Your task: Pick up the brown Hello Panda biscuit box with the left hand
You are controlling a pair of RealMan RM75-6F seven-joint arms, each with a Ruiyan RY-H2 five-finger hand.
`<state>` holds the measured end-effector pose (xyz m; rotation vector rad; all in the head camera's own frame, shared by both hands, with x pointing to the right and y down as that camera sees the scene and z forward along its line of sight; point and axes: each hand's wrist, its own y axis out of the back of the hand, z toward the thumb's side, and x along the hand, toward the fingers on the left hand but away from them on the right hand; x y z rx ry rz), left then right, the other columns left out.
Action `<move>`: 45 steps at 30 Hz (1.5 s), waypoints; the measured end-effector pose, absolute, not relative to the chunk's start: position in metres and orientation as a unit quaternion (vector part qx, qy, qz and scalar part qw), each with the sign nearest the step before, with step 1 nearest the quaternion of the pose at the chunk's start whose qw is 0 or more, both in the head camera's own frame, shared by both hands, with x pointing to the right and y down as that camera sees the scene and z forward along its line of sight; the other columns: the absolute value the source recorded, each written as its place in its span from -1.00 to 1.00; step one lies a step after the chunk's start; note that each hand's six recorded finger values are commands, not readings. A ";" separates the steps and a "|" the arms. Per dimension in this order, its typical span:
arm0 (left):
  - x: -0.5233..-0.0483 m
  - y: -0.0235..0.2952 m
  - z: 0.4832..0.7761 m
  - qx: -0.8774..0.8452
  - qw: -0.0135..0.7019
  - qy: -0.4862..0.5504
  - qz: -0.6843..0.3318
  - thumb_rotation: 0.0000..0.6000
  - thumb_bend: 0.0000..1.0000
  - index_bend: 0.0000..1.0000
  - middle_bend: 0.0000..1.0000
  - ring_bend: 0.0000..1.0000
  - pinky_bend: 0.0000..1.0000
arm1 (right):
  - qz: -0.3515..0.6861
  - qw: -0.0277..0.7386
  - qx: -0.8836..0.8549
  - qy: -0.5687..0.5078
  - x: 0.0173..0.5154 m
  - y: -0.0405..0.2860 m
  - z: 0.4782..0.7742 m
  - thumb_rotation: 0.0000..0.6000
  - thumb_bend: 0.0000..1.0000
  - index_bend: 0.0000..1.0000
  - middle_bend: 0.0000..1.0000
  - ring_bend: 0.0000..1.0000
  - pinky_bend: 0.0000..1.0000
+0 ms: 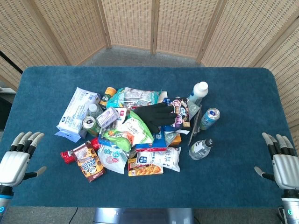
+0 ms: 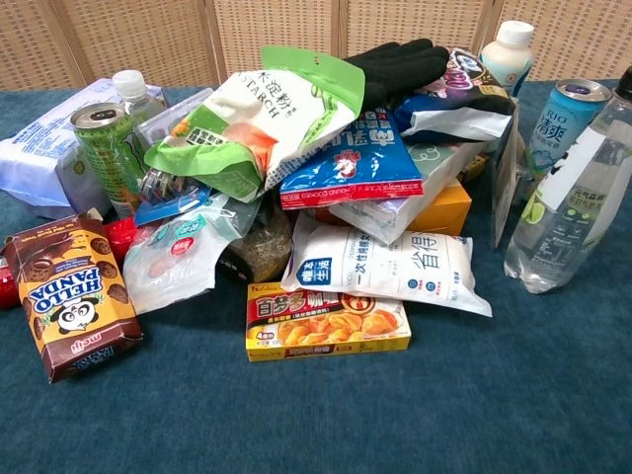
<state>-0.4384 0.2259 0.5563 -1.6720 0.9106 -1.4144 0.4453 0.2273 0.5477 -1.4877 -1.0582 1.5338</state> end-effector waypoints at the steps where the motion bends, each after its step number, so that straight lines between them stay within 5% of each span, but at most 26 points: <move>1: -0.439 0.226 0.556 -0.653 0.376 0.356 -0.553 1.00 -1.00 -1.00 -1.00 -1.00 -1.00 | 0.598 0.371 -0.579 -0.412 0.445 0.227 0.548 1.00 -1.00 -1.00 -1.00 -1.00 -1.00; 11: -0.426 0.228 0.563 -0.678 0.381 0.323 -0.538 0.99 -1.00 -1.00 -1.00 -1.00 -1.00 | 0.599 0.372 -0.577 -0.411 0.447 0.228 0.547 1.00 -1.00 -1.00 -1.00 -1.00 -1.00; 27: -0.360 0.211 0.590 -0.721 0.512 0.060 -0.464 0.98 -1.00 -1.00 -1.00 -1.00 -1.00 | 0.597 0.373 -0.561 -0.435 0.457 0.227 0.532 1.00 -1.00 -1.00 -1.00 -1.00 -1.00; 45: -0.352 0.212 0.626 -0.700 0.519 0.018 -0.490 0.99 -1.00 -1.00 -1.00 -1.00 -1.00 | 0.594 0.367 -0.555 -0.452 0.464 0.225 0.525 1.00 -1.00 -1.00 -1.00 -1.00 -1.00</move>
